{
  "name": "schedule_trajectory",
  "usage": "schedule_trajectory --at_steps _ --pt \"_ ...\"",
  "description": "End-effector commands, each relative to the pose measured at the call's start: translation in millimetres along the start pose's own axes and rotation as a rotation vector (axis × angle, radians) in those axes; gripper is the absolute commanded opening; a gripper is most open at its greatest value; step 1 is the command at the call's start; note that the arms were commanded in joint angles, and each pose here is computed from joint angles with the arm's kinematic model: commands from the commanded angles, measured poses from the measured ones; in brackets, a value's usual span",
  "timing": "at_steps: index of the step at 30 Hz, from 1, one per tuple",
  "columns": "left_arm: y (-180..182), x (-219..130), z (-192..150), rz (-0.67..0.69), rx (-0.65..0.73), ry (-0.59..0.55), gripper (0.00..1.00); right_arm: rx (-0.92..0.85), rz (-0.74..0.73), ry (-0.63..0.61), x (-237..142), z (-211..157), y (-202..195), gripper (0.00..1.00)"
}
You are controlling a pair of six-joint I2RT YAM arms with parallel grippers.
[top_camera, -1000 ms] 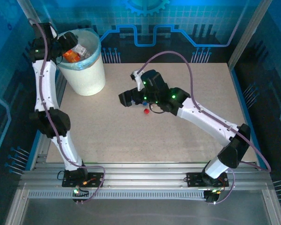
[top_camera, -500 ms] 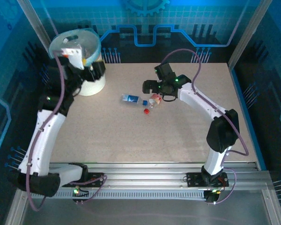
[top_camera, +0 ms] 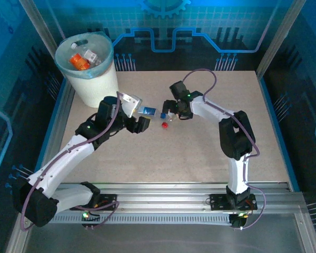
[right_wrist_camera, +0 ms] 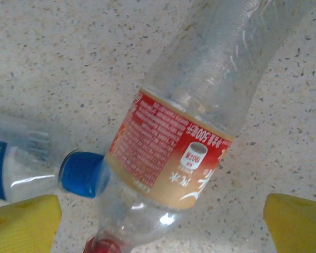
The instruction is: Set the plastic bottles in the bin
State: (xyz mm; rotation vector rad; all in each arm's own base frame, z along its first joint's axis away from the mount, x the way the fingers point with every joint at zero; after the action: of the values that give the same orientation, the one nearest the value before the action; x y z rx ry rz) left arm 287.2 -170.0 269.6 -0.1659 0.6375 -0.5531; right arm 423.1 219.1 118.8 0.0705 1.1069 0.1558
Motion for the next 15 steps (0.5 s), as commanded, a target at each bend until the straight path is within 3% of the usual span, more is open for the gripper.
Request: schedule_trajectory --at_steps 1,10,15 --pt "-6.2 -3.7 0.2 -0.041 -0.031 -0.043 0.83 0.049 0.008 0.002 15.5 3.0 -4.6 0.98" --pt "-2.3 -8.6 5.5 0.002 -0.036 -0.061 0.84 0.104 0.005 0.023 39.6 1.5 -20.8 0.93" --pt "-4.7 -12.5 11.1 -0.002 -0.040 -0.073 0.84 0.137 0.038 0.027 45.4 -1.9 -30.2 0.83"
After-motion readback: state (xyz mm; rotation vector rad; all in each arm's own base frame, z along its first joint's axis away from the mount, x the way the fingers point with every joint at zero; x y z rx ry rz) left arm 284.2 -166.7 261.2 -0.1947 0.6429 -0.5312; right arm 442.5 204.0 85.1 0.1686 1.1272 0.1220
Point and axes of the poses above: each hand's point on the last joint's axis, 136 mm out from that joint toward the fingers, its own x axis out along the fingers, its own y axis along the line the jaws close on, z = x × y, the point moved 4 cm from there along -x, back along the fingers, and after that the axes turned 13 degrees about -x, right-handed, at the moved point
